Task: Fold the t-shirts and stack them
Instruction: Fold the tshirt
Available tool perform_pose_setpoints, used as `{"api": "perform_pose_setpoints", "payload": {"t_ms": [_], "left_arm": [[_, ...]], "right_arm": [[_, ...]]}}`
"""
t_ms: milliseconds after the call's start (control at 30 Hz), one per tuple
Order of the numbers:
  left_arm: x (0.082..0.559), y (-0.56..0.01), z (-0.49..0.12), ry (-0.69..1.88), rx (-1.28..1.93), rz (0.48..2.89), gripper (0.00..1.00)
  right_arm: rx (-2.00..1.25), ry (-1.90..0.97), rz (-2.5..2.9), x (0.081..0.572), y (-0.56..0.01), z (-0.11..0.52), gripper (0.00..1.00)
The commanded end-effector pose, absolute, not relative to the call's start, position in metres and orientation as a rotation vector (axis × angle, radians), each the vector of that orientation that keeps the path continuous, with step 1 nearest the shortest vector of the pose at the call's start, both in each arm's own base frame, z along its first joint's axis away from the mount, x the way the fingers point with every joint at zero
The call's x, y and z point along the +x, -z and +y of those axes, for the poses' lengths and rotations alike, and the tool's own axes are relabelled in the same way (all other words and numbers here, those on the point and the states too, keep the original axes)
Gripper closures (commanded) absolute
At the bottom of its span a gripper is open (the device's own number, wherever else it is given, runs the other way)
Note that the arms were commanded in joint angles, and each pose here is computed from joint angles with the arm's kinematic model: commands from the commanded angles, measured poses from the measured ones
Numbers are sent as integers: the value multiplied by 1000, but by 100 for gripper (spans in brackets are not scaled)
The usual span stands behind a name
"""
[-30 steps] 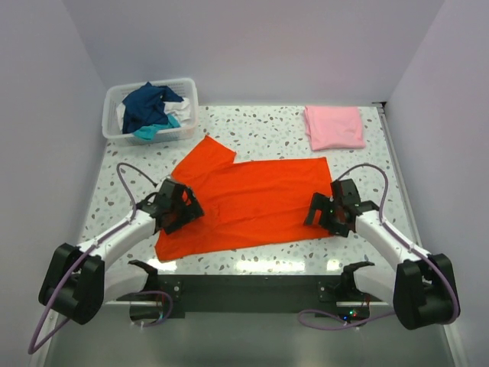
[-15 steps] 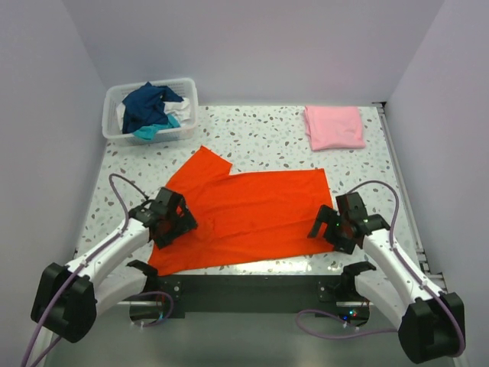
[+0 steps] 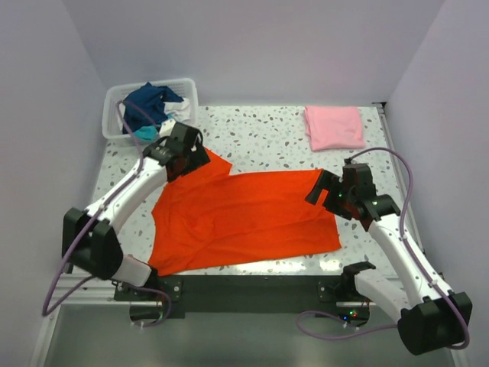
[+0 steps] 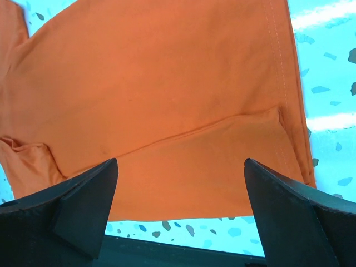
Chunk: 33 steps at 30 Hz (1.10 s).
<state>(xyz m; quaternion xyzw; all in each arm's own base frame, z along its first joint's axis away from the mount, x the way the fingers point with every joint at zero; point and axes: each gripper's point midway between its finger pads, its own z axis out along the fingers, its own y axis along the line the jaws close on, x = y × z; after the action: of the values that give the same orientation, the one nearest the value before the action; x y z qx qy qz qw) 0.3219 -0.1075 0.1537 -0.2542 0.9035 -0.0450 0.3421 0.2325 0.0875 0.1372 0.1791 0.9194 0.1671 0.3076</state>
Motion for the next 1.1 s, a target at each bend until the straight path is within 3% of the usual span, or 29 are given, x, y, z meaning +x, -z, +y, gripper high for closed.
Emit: {"api": "perform_pose_setpoints", "payload": {"t_ms": [0, 167, 400, 667, 833, 1067], "left_arm": [[385, -169, -114, 25, -605, 2281, 0], [439, -148, -119, -51, -588, 2284, 0], [500, -104, -123, -184, -581, 2306, 11], [522, -70, -118, -292, -598, 2285, 32], [532, -61, -116, -296, -626, 2277, 33], [540, -48, -121, -285, -626, 2293, 44]], "right_arm": [[411, -476, 2397, 248, -149, 95, 1], [389, -484, 2411, 252, -144, 98, 1], [375, -488, 2432, 255, -134, 100, 1], [341, -451, 2464, 257, -127, 98, 1], [335, -469, 2461, 259, -125, 101, 1], [341, -437, 2473, 258, -120, 97, 1]]}}
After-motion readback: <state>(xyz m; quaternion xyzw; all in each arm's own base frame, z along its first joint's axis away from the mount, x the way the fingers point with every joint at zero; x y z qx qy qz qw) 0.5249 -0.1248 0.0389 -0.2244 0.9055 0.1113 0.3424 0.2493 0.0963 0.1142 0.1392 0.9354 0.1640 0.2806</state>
